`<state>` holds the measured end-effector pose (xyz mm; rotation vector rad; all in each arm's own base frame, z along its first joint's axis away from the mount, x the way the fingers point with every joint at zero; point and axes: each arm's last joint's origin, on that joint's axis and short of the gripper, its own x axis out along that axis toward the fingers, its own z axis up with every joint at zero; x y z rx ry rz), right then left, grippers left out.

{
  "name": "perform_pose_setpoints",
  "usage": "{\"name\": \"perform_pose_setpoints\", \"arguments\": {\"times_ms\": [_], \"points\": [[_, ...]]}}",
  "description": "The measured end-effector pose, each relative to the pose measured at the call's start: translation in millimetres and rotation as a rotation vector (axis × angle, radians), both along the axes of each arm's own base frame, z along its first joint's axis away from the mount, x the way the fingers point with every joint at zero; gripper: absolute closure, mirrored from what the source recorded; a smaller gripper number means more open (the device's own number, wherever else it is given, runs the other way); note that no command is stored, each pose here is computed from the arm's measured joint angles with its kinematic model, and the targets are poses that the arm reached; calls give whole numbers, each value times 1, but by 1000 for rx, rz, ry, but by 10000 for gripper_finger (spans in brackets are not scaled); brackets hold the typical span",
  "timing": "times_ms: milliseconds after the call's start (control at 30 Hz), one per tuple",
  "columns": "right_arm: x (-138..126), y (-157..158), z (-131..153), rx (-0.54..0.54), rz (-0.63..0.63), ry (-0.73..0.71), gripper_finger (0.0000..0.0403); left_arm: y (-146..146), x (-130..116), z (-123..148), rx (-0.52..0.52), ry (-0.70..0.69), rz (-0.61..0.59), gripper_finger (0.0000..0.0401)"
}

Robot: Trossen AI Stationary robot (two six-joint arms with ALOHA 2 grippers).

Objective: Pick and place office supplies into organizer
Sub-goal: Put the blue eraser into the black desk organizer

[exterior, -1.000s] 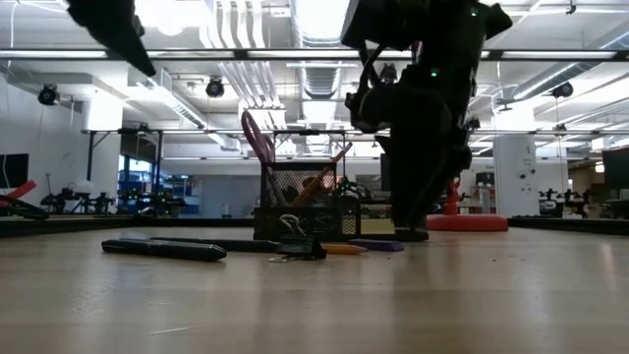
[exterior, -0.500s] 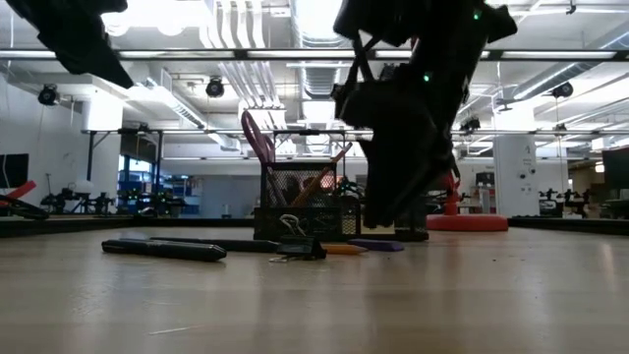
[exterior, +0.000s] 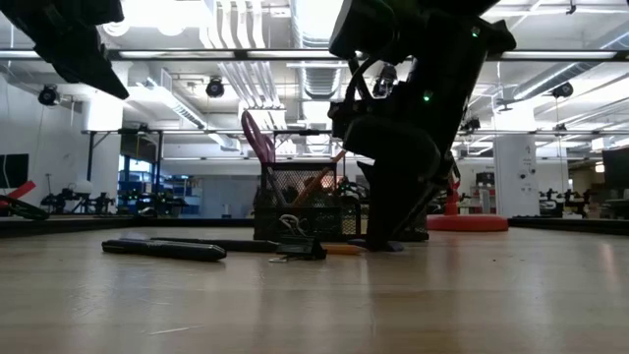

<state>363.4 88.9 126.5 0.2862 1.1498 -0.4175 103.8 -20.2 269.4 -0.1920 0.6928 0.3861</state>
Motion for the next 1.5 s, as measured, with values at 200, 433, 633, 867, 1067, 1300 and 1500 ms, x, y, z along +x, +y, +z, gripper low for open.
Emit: {"name": "perform_pose_setpoints", "arguments": {"times_ms": [200,433,633,867,1067,1300,1500], "points": [[5,-7,-5,76,5,-6,207,0,1,1,-3,-11,1,396],[8,-13,-9,138,12,-2,243,-1,2,1,-4,-19,2,396],[8,-14,-10,134,23,7,287,-1,3,2,-4,-29,4,396],[7,-14,-10,131,21,16,352,-1,4,3,-9,-44,4,396],[8,-14,-8,133,22,18,372,-1,4,3,-10,-45,4,396],[19,-14,15,97,85,-1,375,-1,5,3,-11,-50,4,396],[38,-22,65,35,156,-126,379,-2,8,3,-6,-47,3,396]]}}
